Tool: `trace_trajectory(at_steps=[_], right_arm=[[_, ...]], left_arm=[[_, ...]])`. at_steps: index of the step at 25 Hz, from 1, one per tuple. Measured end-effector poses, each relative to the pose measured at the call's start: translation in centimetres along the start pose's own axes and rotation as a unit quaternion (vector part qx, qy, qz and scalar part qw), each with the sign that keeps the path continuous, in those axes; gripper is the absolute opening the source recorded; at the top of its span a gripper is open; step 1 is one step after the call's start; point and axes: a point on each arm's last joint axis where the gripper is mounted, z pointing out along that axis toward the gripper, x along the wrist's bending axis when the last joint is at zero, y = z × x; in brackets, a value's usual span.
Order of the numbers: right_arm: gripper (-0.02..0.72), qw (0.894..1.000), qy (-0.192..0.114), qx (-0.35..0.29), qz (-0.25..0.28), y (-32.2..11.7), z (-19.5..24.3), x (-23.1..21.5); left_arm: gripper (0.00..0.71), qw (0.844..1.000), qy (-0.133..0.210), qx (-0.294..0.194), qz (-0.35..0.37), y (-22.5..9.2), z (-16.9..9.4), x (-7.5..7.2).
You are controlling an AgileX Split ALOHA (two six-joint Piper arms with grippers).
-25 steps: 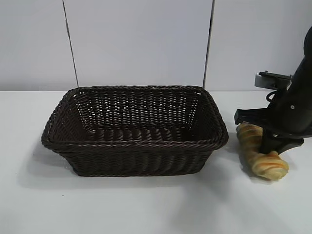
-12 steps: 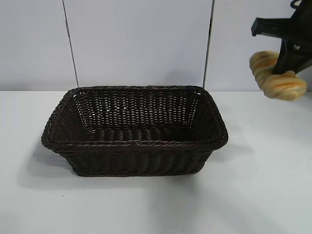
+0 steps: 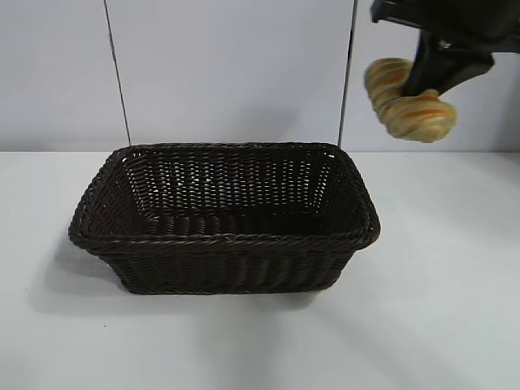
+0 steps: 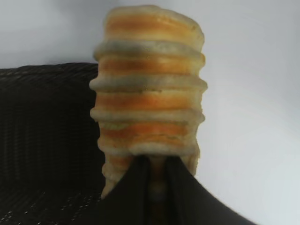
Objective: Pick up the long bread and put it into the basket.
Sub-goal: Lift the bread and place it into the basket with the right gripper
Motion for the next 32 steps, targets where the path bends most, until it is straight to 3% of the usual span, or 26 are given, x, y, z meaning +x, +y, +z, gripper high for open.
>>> trace_trajectory(at_steps=[2,3,5,7,8,9,11,21,25,28,31,32], right_arm=[[0.041,0.994,0.006,-0.007,-0.108,0.9,0.6,1.4],[0.041,0.983,0.008,-0.009,-0.185,1.2,1.0,2.0],[0.041,0.946,0.014,-0.009,-0.324,1.4,1.7,2.7],[0.041,0.900,0.025,-0.009,-0.435,1.4,2.6,2.9],[0.041,0.882,0.032,-0.010,-0.471,1.3,3.2,3.0],[0.041,0.870,0.037,-0.010,-0.491,1.3,3.8,3.1],[0.041,0.859,0.046,-0.017,-0.510,1.2,5.1,3.3],[0.041,0.858,0.066,0.036,-0.509,-1.1,13.0,2.7],[0.070,0.867,0.064,0.021,-0.495,-0.4,12.7,2.9],[0.253,0.872,0.064,0.014,-0.485,0.4,12.2,3.1],[0.563,0.879,0.068,0.015,-0.472,1.4,11.2,3.4],[0.609,0.882,0.070,0.018,-0.466,1.8,10.8,3.5]], left_arm=[[0.685,1.000,0.000,0.000,0.000,0.0,0.0,0.0],[0.685,1.000,0.000,0.000,0.000,0.0,0.0,0.0],[0.685,1.000,0.000,0.000,0.000,0.0,0.0,0.0],[0.685,1.000,0.000,0.000,0.000,0.0,0.0,0.0],[0.685,1.000,0.000,0.000,0.000,0.0,0.0,0.0],[0.685,1.000,0.000,0.000,0.000,0.0,0.0,0.0],[0.685,1.000,0.000,0.000,0.000,0.0,0.0,0.0],[0.685,1.000,0.000,0.000,0.000,0.0,0.0,0.0],[0.685,1.000,0.000,0.000,0.000,0.0,0.0,0.0],[0.685,1.000,0.000,0.000,0.000,0.0,0.0,0.0],[0.685,1.000,0.000,0.000,0.000,0.0,0.0,0.0],[0.685,1.000,0.000,0.000,0.000,0.0,0.0,0.0]])
